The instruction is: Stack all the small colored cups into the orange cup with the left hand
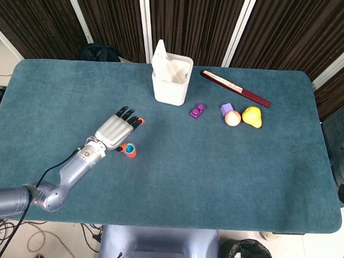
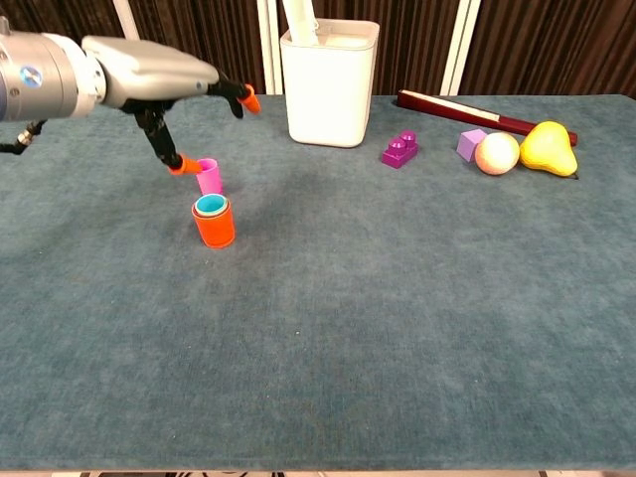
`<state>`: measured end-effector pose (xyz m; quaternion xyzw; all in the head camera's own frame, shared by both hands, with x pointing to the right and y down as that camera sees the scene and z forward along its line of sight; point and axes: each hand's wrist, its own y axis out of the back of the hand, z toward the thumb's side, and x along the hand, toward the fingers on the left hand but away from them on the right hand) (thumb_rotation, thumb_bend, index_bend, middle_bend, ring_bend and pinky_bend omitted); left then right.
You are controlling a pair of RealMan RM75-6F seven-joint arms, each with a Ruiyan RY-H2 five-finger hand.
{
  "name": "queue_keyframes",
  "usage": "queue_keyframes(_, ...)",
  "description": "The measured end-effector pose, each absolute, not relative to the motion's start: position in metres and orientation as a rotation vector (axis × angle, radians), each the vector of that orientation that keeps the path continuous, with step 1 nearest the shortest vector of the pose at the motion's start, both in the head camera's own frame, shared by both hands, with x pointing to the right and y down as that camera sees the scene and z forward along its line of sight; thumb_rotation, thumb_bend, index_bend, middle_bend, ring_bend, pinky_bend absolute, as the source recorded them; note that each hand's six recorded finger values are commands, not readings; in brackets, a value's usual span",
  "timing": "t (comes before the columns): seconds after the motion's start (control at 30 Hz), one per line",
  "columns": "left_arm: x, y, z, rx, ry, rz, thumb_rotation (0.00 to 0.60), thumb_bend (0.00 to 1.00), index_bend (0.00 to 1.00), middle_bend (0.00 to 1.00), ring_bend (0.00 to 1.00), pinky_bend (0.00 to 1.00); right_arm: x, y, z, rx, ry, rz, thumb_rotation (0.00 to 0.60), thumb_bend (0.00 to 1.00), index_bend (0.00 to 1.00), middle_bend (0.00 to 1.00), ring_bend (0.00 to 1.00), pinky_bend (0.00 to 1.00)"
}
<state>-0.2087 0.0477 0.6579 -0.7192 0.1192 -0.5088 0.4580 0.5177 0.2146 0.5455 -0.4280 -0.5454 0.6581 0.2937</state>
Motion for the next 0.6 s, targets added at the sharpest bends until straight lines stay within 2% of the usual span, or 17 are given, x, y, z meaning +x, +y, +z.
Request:
queue_keyframes(0.3,-0.230,0.013,0.664,-1.744,0.398,-1.334,0.600,0.25,0.22,0.15,0.00,0.00,0.519,0.215,0.548,-1.129,-1.445,1.766,0.600,0.45,0.03,0.00,0.04,0.00)
queue_keyframes(0.6,-0.241,0.005,0.685,-1.733,0.399,-1.390,0.600,0.25,0.26,0.15,0.00,0.00,0.520,0.216,0.549,-1.124,-1.439,1.778,0.600,0.45,0.03,0.00,0.04,0.00)
